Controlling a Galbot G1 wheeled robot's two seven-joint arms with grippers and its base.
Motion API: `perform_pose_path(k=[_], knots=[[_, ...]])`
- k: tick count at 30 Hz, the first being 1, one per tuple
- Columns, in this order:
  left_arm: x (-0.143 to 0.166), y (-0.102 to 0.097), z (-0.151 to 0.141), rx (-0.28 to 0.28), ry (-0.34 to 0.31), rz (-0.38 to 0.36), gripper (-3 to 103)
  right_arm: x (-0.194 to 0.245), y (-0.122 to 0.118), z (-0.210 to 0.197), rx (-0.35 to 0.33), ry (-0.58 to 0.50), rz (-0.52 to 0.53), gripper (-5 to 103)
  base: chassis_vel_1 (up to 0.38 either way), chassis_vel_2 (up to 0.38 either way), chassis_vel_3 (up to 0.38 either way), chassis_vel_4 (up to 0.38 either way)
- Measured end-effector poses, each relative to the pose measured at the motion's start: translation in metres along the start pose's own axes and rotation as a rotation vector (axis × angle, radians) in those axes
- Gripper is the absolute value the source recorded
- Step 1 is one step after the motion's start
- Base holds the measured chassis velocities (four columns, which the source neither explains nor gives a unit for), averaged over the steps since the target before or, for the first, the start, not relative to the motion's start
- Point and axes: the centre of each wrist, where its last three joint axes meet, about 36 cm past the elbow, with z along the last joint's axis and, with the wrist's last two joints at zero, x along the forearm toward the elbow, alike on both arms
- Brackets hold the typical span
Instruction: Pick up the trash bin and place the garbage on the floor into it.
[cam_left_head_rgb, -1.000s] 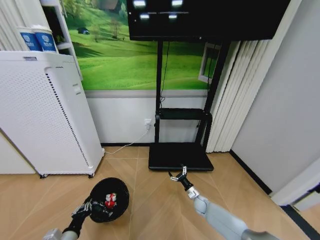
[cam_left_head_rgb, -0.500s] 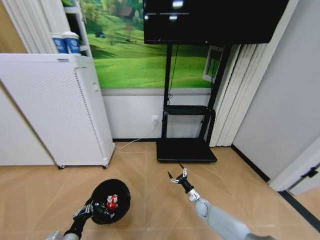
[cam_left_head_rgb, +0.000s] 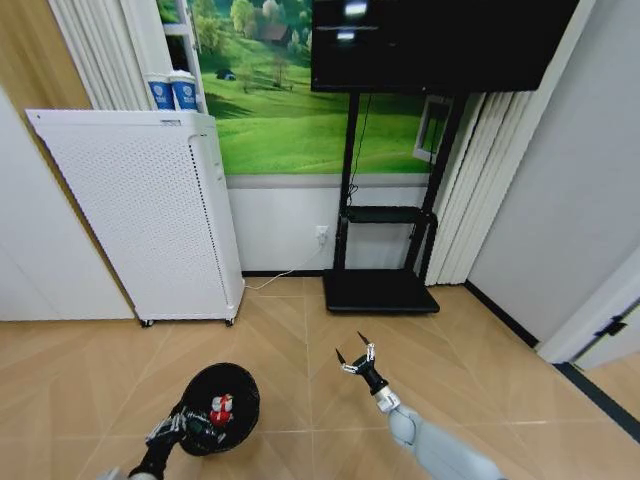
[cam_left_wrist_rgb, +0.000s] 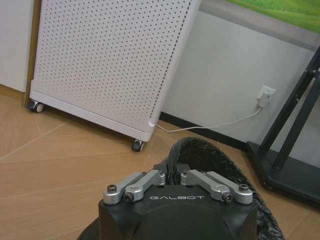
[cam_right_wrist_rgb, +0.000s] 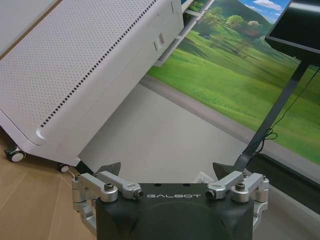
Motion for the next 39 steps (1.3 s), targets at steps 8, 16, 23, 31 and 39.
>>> perform_pose_path(k=[8,16,23,31,39], knots=[[0.017,-0.007,0.004,0.021,0.011,-0.025,7,-0.003,0.002,0.002,0.006,0.003,-0.001,100,-0.006,-0.001,0.002,-0.002],[0.027,0.001,0.000,0.007,0.008,-0.037,7,0.009,0.004,0.003,0.006,0.016,-0.002,100,0.000,0.000,0.000,0.000],[0.032,0.002,0.006,0.010,0.018,-0.054,7,0.019,-0.004,0.006,0.023,0.029,0.007,100,0.000,0.000,0.000,0.000],[0.035,0.017,0.022,-0.006,0.034,-0.086,7,0.036,-0.007,0.008,0.029,0.051,0.017,100,0.000,0.000,0.000,0.000],[0.038,0.026,0.032,-0.003,0.058,-0.106,4,0.044,-0.016,0.012,0.048,0.063,0.017,100,0.000,0.000,0.000,0.000]])
